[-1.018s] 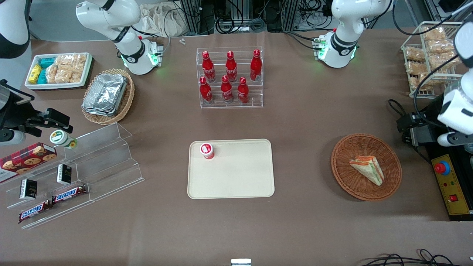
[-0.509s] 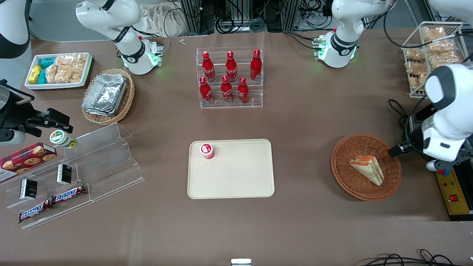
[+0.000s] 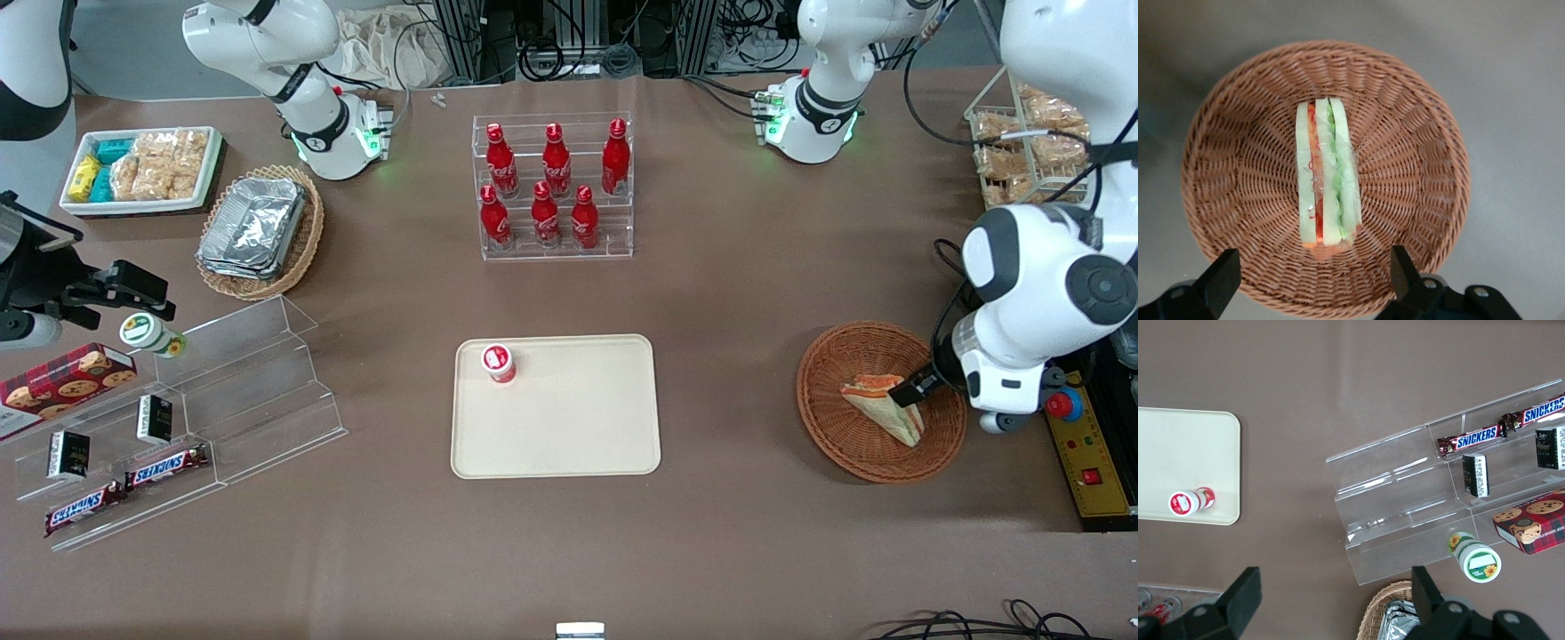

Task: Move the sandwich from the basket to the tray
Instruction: 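Close the left gripper on the wrapped sandwich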

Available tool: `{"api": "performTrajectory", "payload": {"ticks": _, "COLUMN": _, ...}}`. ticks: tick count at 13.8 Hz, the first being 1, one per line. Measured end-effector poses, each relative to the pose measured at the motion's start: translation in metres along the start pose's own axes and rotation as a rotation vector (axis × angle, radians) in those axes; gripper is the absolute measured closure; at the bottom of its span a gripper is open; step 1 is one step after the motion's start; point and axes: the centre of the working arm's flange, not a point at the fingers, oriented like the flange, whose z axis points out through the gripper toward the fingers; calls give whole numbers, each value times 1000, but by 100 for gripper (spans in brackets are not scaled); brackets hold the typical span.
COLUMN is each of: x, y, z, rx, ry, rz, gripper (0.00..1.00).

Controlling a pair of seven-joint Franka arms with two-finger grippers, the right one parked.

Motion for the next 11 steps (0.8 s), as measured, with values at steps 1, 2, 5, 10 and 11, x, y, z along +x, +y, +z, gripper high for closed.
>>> {"api": "performTrajectory", "payload": {"ticks": 1, "x": 2, "y": 0, "z": 9, "rx": -2, "ry": -1, "rz": -30, "gripper": 0}}
{"api": "performTrajectory", "payload": {"ticks": 2, "x": 4, "y": 0, "z": 16, "rx": -6, "ry": 2, "rz": -51, "gripper": 0}}
{"api": "performTrajectory", "payload": {"ticks": 5, "x": 9, "y": -5, "z": 38, "rx": -12, "ry": 20, "rz": -69, "gripper": 0}}
{"api": "performTrajectory", "payload": {"ticks": 10, "x": 6, "y": -12, "z": 77, "rx": -15, "ry": 14, "rz": -74, "gripper": 6}}
{"api": "performTrajectory", "payload": {"ticks": 11, "x": 4, "y": -13, "z": 81, "rx": -15, "ry": 13, "rz": -74, "gripper": 15}}
